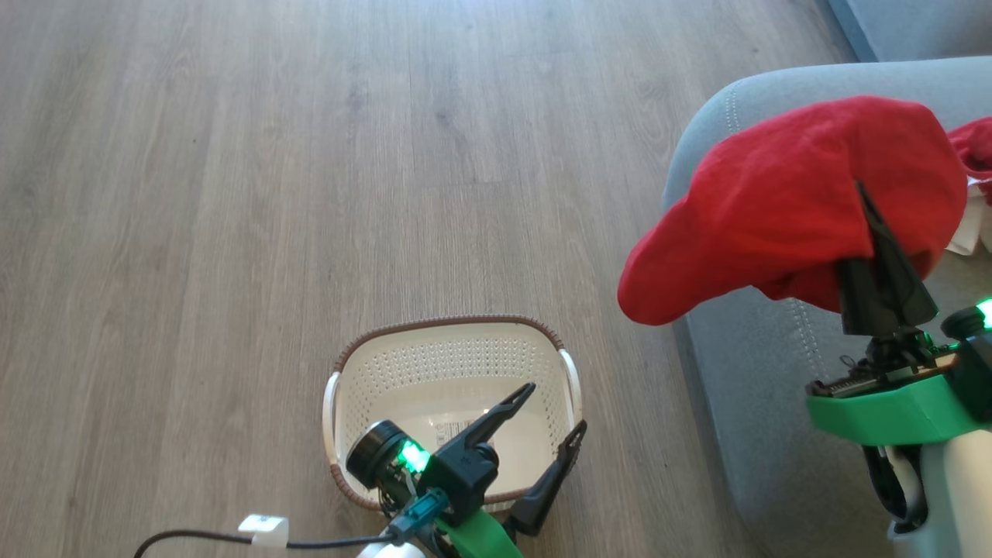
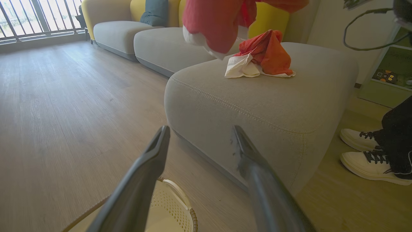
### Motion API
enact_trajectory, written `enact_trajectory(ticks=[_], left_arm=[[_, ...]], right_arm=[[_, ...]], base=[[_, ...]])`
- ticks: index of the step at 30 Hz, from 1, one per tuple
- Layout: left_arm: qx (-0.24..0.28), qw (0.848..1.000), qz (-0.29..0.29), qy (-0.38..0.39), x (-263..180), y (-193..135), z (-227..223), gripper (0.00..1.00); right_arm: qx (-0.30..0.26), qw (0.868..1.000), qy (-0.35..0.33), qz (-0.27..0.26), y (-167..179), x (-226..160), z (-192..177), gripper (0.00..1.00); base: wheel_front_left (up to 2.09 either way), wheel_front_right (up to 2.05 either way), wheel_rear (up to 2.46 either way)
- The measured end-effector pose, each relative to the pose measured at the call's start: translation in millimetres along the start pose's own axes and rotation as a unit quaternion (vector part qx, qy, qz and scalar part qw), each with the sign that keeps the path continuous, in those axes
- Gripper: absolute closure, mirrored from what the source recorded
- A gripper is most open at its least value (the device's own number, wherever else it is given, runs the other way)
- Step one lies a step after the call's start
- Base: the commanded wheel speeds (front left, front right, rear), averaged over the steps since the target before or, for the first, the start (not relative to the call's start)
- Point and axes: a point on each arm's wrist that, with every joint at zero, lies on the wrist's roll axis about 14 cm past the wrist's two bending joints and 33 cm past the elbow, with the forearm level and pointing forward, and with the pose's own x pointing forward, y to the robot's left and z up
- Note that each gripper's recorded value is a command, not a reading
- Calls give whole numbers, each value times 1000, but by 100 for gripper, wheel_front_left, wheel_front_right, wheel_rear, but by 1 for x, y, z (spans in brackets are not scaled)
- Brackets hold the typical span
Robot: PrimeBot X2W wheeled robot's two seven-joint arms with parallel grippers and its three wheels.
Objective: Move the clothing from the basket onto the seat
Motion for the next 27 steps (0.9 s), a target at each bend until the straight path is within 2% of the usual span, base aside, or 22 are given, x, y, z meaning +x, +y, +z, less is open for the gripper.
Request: enact_trajectory(ticks=[12, 27], left_arm=[[-8, 999, -44, 4, 15, -21, -4, 0], [-22, 989, -149, 3, 47, -70, -9, 0]], right_arm=[[-25, 998, 13, -49, -33, -21, 2, 100], [-80, 986, 34, -143, -93, -64, 16, 100]], base=[[0, 0, 0], [0, 0, 0]])
